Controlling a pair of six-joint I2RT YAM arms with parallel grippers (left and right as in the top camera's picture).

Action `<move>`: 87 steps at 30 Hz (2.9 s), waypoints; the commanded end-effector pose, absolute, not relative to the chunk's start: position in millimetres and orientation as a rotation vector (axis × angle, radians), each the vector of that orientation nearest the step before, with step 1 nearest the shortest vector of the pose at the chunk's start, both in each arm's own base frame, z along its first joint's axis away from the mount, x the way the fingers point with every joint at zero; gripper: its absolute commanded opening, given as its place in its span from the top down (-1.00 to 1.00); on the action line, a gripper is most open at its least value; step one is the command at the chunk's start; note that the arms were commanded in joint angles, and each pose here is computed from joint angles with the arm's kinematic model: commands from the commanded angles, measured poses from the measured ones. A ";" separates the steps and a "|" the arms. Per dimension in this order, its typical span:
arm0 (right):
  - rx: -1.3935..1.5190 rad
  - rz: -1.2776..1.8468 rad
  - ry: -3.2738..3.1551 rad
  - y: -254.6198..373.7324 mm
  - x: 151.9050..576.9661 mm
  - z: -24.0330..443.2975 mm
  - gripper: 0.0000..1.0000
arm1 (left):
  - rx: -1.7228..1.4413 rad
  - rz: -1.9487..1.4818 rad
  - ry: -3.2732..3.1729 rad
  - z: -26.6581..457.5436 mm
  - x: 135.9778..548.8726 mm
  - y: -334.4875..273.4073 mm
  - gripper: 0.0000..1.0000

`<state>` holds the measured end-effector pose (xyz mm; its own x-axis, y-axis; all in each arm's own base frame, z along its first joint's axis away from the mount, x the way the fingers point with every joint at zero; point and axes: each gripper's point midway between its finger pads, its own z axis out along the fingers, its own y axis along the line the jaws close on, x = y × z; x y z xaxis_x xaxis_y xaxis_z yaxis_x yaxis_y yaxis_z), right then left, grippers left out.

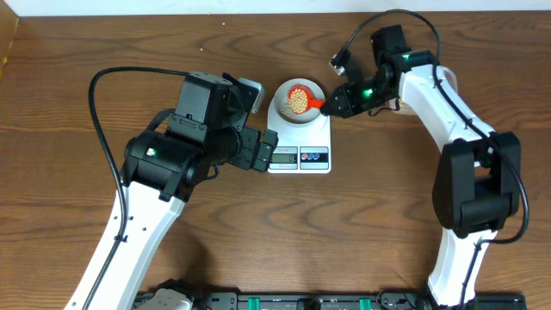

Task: Scoop item into bowl and weigh 50g on scale
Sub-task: 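Tip the scoop to pour soybeans into the white bowl, then move the empty scoop back right to the soybean tub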

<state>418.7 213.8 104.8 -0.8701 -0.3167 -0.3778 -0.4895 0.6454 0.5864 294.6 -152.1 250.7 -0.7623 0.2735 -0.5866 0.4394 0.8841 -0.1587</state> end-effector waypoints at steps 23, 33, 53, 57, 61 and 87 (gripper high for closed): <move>-0.931 0.246 2.510 227.7 416.2 145.9 0.98 | 0.525 -0.366 2.477 250.2 297.4 -149.9 -0.96; -0.948 0.012 2.466 228.0 416.4 154.4 0.98 | 0.525 -0.366 2.477 250.2 297.4 -149.9 -0.96; -0.895 0.054 2.371 235.6 417.4 191.2 0.98 | 0.525 -0.366 2.477 250.2 297.4 -149.9 -0.96; -0.835 0.193 2.362 228.1 423.4 206.2 0.98 | 0.525 -0.366 2.477 250.2 297.4 -149.9 -0.96; -0.774 0.351 2.315 211.4 432.1 231.8 0.98 | 0.525 -0.366 2.477 250.2 297.4 -149.9 -0.96; -0.213 0.431 2.464 25.1 450.6 232.9 0.98 | 0.525 -0.366 2.477 250.2 297.4 -149.9 -0.96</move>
